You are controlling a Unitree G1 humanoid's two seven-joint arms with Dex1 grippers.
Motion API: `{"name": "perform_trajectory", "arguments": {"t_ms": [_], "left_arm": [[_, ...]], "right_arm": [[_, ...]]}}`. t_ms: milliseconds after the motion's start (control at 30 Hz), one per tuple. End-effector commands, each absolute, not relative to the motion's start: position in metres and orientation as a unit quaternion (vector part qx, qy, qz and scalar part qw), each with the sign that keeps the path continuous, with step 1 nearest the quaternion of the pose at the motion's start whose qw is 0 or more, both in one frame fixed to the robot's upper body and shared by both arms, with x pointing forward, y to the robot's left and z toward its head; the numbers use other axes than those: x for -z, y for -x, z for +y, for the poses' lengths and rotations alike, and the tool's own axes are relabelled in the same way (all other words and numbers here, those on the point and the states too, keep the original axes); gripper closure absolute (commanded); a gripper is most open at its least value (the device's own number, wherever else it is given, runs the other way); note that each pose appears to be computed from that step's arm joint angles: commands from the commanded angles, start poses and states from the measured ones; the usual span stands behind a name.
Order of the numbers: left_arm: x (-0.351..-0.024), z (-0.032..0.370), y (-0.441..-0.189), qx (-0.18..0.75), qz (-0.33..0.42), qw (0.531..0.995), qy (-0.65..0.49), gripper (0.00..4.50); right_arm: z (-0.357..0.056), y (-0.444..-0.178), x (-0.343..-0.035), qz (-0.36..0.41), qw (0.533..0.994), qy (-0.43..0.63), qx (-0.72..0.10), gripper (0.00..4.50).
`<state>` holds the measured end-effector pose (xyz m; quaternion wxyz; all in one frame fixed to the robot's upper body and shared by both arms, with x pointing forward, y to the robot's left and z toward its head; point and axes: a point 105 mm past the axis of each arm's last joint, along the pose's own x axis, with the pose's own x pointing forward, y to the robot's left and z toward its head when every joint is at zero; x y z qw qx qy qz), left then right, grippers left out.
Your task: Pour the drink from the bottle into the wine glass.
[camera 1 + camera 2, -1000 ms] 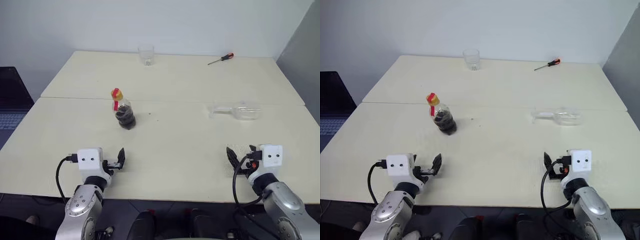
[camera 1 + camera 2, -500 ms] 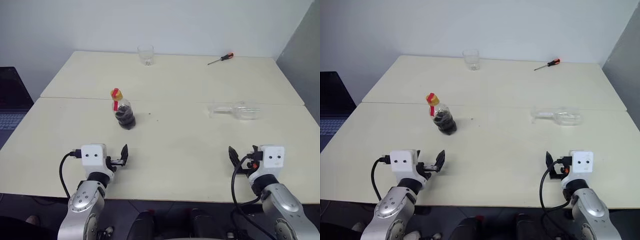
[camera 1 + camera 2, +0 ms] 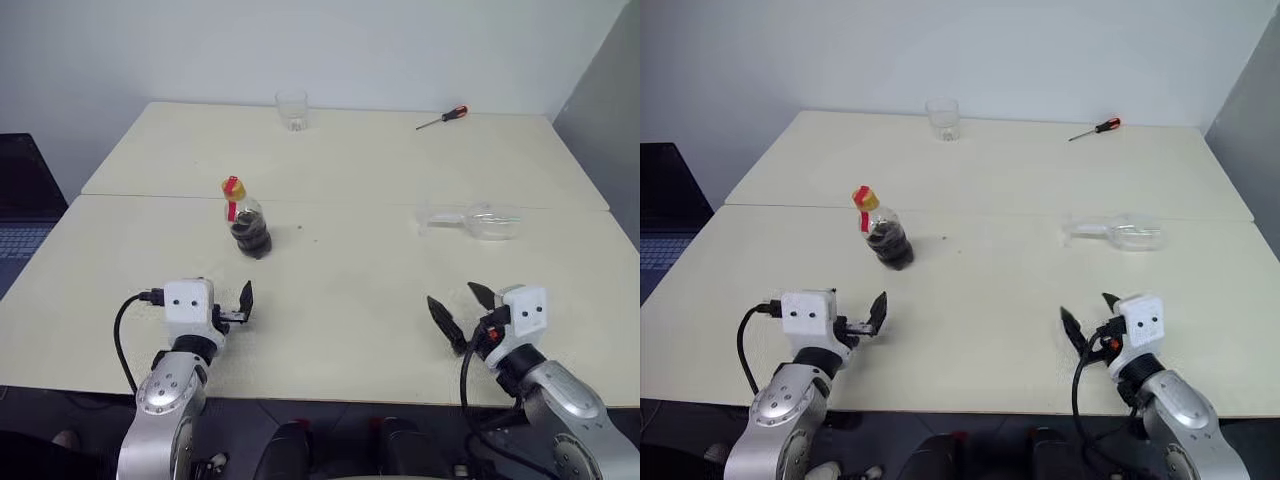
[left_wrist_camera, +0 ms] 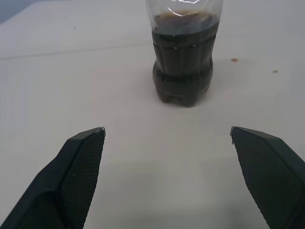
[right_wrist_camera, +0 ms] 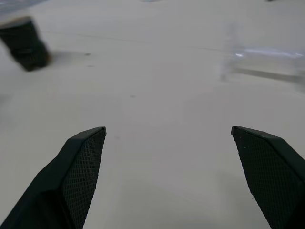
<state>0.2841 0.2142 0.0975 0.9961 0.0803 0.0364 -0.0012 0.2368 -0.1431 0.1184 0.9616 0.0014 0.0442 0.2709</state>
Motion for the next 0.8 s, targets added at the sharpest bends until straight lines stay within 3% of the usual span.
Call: {"name": "perform_trajectory", "arguments": {"t_ms": [33, 267, 800], "left_arm": [[-0.107, 0.220, -0.300, -0.011, 0.005, 0.996, -0.089, 0.02], [-0.121, 0.214, -0.332, -0.011, -0.041, 0.996, -0.084, 0.02], [-0.130, 0.195, -0.366, 0.042, -0.057, 0.996, -0.053, 0.02]], "right_arm": [[-0.124, -0.227, -0.143, -0.006, 0.930, -0.002, -0.367, 0.00], [-0.117, -0.242, -0.159, -0.033, 0.917, 0.003, -0.398, 0.00], [-0.105, -0.246, -0.172, -0.047, 0.909, -0.007, -0.415, 0.00]]}}
